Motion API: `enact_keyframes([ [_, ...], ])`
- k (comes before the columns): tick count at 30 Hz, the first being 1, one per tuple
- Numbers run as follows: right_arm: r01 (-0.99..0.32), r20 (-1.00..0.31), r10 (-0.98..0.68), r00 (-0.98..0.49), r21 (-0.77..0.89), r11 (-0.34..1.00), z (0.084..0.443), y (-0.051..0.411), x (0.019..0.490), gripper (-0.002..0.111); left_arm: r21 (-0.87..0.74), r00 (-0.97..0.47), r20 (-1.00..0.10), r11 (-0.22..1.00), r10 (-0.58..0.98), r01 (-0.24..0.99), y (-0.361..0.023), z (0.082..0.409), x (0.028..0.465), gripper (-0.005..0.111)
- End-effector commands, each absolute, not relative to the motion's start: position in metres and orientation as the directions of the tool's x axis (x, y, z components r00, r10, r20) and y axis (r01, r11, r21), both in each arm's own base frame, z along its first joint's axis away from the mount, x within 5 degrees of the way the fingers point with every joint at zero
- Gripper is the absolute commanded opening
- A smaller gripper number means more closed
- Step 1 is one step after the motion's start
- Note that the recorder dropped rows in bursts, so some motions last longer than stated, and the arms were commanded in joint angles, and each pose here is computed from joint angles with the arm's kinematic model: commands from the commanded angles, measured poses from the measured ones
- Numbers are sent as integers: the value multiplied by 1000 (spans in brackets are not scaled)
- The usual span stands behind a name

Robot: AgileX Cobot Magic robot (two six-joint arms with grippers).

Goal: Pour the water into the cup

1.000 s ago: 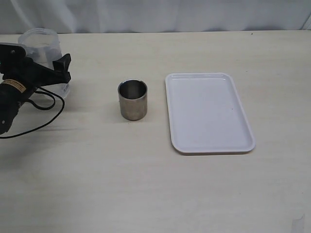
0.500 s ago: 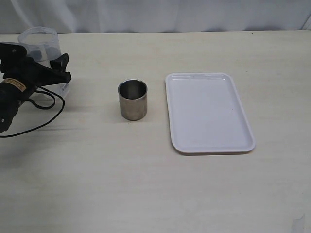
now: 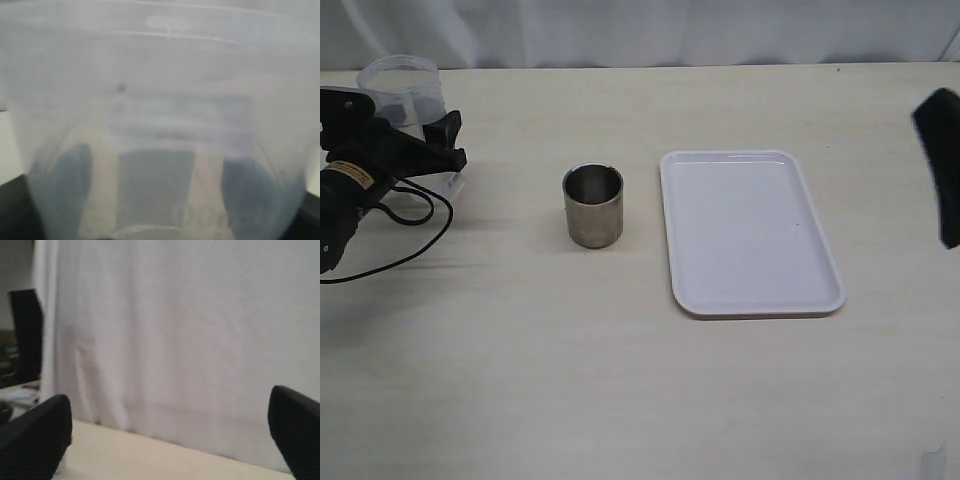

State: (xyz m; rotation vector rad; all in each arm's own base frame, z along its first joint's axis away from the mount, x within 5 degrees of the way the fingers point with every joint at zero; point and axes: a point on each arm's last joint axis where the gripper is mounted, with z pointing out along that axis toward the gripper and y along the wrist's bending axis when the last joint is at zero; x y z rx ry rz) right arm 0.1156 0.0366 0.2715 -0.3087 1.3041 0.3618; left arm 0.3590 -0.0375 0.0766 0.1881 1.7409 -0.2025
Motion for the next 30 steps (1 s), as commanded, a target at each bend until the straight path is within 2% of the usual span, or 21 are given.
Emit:
enact_keyframes([
  [1, -619, -994, 17, 110, -55, 784, 260, 53, 148, 104, -34, -247, -969, 971, 26, 235, -36, 69, 357, 0],
  [4, -689, -1000, -24, 20, -31, 724, 242, 58, 175, 104, -34, -245, -969, 971, 25, 235, -36, 69, 357, 0],
  [8, -810, -996, -42, -75, 36, 586, 197, 66, 229, 104, -34, -239, -971, 971, 24, 236, -36, 70, 357, 0],
  [12, -832, -988, -128, -82, -3, 555, 153, 65, 274, 104, -34, -239, -971, 971, 24, 236, -36, 70, 357, 0],
  [15, -866, -982, -134, -133, 49, 498, 120, 84, 301, 104, -34, -239, -971, 971, 24, 236, -36, 70, 357, 0],
  [24, -916, -988, -144, -63, 0, 401, 95, 124, 344, 104, -34, -239, -971, 971, 24, 236, -36, 70, 357, 0],
  [30, -936, -988, -144, -56, 2, 353, 82, 146, 350, 104, -34, -239, -971, 971, 24, 236, -36, 70, 357, 0],
])
